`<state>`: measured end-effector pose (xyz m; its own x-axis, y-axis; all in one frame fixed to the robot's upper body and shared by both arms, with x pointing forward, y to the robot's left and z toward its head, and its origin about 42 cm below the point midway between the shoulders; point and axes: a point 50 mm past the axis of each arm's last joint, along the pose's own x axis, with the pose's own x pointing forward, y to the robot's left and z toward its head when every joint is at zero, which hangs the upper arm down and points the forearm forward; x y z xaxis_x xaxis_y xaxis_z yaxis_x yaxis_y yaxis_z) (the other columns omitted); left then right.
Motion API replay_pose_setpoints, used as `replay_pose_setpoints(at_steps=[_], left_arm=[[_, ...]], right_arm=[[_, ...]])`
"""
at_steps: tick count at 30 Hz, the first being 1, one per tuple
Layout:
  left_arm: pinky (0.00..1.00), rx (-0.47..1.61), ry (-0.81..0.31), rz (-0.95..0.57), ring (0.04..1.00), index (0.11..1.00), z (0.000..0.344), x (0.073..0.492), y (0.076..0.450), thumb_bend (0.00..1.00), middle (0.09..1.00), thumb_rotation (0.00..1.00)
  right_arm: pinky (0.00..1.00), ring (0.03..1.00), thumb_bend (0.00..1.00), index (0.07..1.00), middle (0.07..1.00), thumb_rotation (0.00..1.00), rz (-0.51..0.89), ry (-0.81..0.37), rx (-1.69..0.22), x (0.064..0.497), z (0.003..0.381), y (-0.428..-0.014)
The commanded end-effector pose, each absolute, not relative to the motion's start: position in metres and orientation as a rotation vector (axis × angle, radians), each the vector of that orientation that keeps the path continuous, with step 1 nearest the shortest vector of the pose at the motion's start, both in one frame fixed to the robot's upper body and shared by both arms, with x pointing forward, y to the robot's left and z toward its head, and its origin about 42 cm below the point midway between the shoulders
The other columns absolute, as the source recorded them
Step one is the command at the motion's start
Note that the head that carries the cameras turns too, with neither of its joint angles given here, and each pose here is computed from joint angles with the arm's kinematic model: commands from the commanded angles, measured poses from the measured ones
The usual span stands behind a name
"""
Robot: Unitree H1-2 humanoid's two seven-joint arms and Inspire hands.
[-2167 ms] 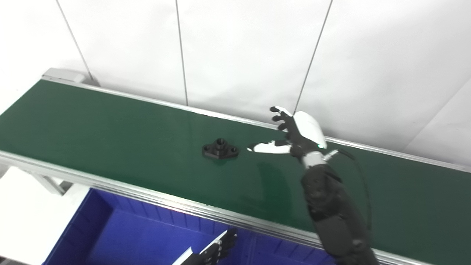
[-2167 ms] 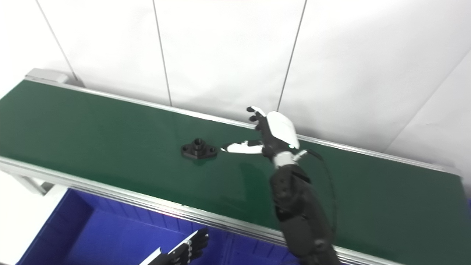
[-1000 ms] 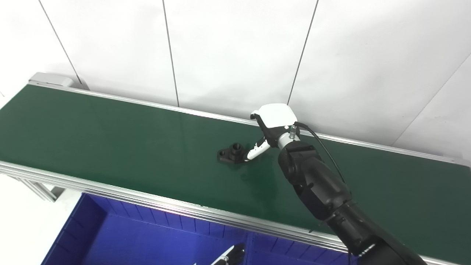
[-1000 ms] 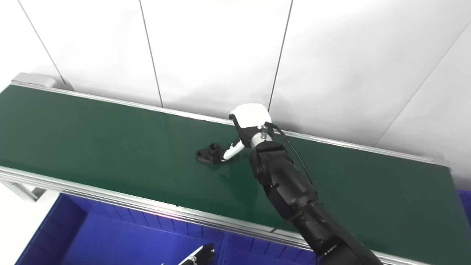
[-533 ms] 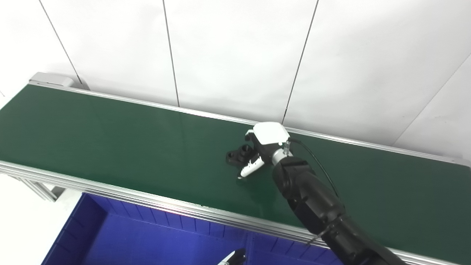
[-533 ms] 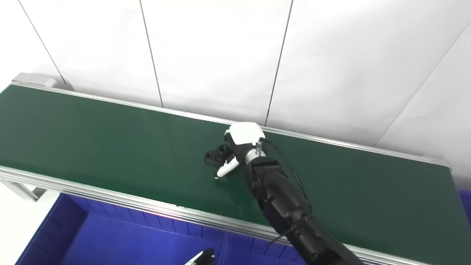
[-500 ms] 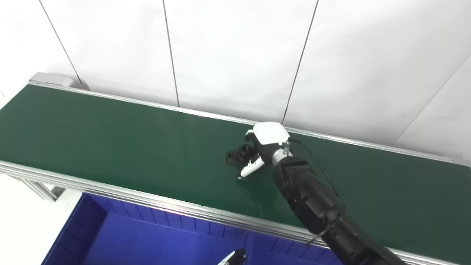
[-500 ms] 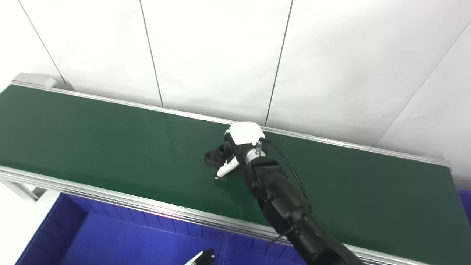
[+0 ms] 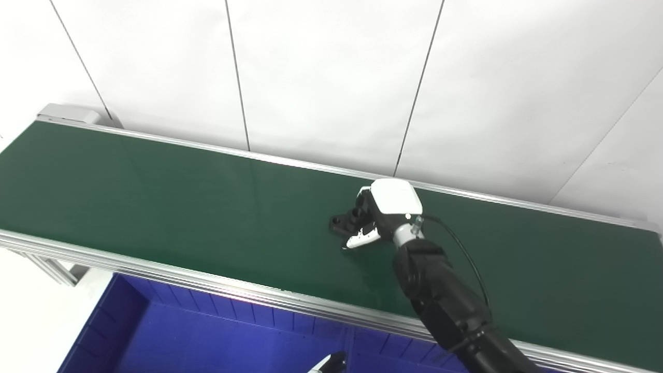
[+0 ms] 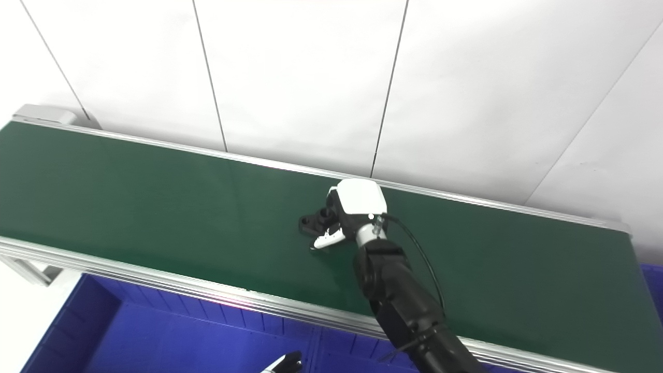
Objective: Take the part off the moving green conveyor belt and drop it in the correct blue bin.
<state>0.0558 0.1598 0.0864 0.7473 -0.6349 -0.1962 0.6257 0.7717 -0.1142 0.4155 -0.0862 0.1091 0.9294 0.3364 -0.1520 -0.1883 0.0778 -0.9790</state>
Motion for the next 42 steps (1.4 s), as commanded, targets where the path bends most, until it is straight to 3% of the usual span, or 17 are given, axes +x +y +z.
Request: replay_pose_setpoints(at_steps=[1,10,22,27,29,34,42], left_arm=[[1.0,-0.058,0.204,-0.685,1.0,1.0,0.095,0.052,0.158,0.9,1.0,0.59],[1.0,-0.07,0.21,-0.683,1.0,1.0,0.095,0.052,0.159,0.89,1.0,0.57],[1.0,-0.108,0.242,-0.683,1.0,1.0,0.093,0.054,0.158,0.89,1.0,0.54],[1.0,-0.1,0.247,-0.677,1.0,1.0,0.092,0.056,0.158,0.87,1.0,0.54],[1.0,-0.095,0.243,-0.677,1.0,1.0,0.092,0.058,0.158,0.87,1.0,0.54],[1.0,-0.066,0.225,-0.68,1.0,1.0,0.089,0.063,0.16,0.86,1.0,0.57],[1.0,-0.038,0.22,-0.68,1.0,1.0,0.083,0.071,0.166,0.85,1.0,0.59]], right_arm=[[0.18,0.257,0.52,0.515,0.407,0.01,0.418,-0.155,-1.503,0.415,0.111,-0.077],[0.17,0.263,0.52,0.519,0.404,0.0,0.401,-0.083,-1.558,0.413,0.112,-0.08],[0.15,0.226,0.52,0.508,0.391,0.0,0.384,-0.105,-1.473,0.406,0.113,-0.09],[0.16,0.225,0.52,0.483,0.465,0.0,0.342,-0.18,-1.382,0.393,0.137,-0.095],[0.15,0.212,0.52,0.501,0.414,0.0,0.322,-0.222,-1.358,0.387,0.15,-0.097],[0.17,0.232,0.52,0.488,0.468,0.0,0.271,-0.31,-1.312,0.364,0.184,-0.107],[0.15,0.211,0.52,0.487,0.471,0.0,0.222,-0.377,-1.282,0.319,0.221,-0.122]])
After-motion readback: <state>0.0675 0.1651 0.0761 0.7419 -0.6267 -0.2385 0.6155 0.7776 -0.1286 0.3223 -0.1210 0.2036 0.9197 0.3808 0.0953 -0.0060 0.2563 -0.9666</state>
